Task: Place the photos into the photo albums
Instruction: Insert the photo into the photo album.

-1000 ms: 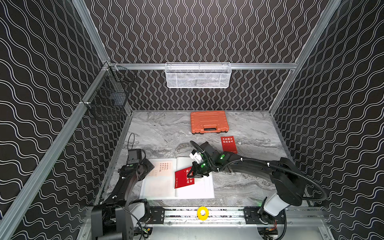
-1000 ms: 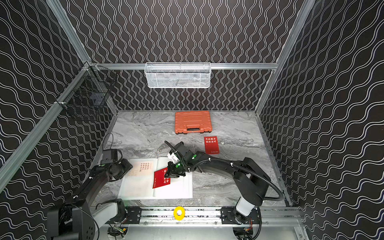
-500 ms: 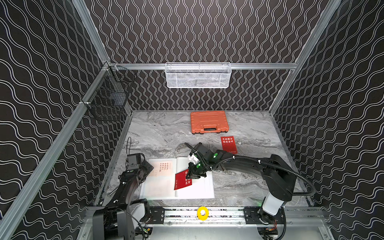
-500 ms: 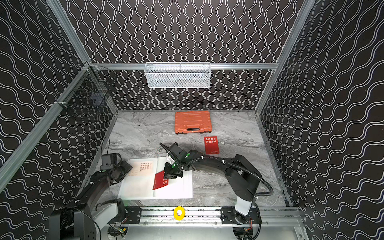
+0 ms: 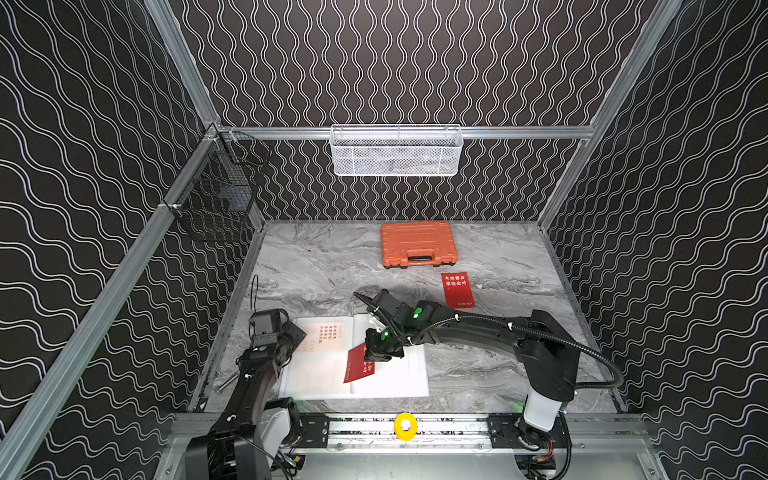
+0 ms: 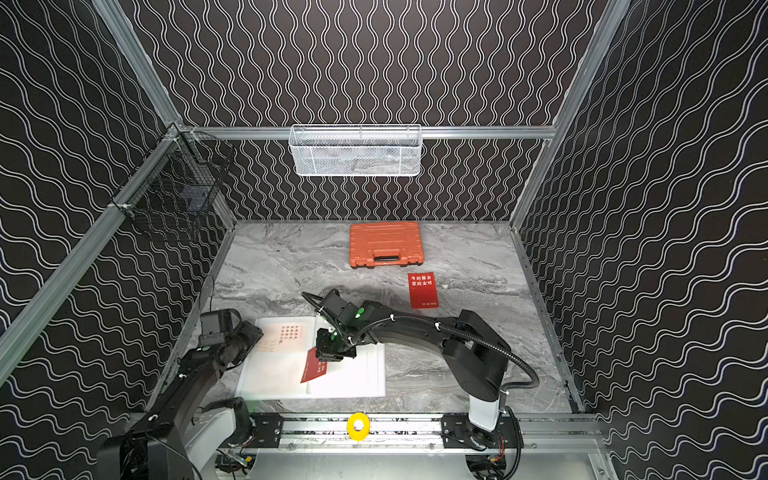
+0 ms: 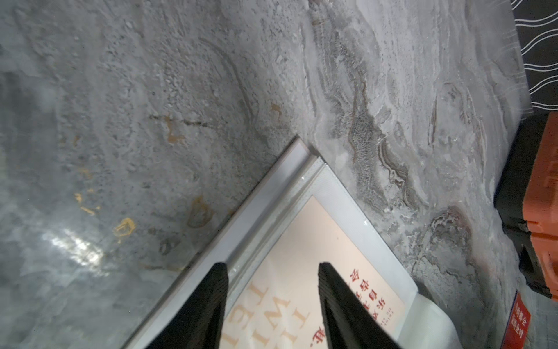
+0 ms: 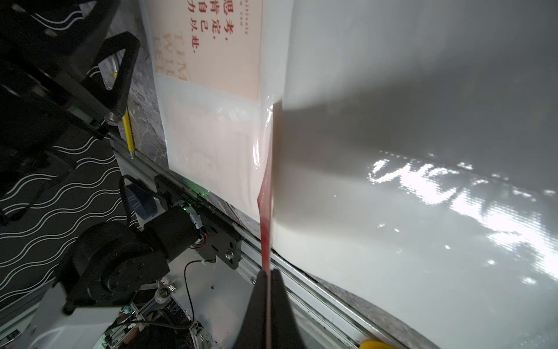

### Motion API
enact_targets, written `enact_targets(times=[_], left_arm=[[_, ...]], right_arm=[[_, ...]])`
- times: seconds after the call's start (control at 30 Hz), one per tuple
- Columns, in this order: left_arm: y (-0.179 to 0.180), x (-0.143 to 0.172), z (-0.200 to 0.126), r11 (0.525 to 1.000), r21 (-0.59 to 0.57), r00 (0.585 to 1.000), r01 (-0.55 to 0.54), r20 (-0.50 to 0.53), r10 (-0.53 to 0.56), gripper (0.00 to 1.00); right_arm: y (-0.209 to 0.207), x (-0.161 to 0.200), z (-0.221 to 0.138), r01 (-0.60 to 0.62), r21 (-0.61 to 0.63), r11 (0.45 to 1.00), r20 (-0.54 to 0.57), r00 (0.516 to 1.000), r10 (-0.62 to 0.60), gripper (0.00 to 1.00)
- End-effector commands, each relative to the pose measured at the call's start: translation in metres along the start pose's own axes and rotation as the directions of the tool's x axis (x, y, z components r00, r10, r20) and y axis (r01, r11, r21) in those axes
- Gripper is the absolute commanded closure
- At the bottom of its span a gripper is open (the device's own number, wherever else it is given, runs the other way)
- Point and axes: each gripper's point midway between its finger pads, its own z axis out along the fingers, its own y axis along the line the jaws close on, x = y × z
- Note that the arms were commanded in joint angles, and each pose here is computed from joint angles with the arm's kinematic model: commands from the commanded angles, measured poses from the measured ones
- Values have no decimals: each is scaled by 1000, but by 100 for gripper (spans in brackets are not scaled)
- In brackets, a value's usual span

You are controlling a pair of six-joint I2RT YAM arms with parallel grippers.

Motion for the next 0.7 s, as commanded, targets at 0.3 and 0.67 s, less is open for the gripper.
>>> enact_targets(times=[0.3,0.67], left_arm=[[-1,-3,0,1000,19,999,19,26,-20,47],[-2,-4,0,1000,18,1000,19,24,-19,47]], right_arm=[[-18,1,-12,-17,153,988,41,999,11,100],[-16,4,-10,12,188,982,30,999,-17,100]])
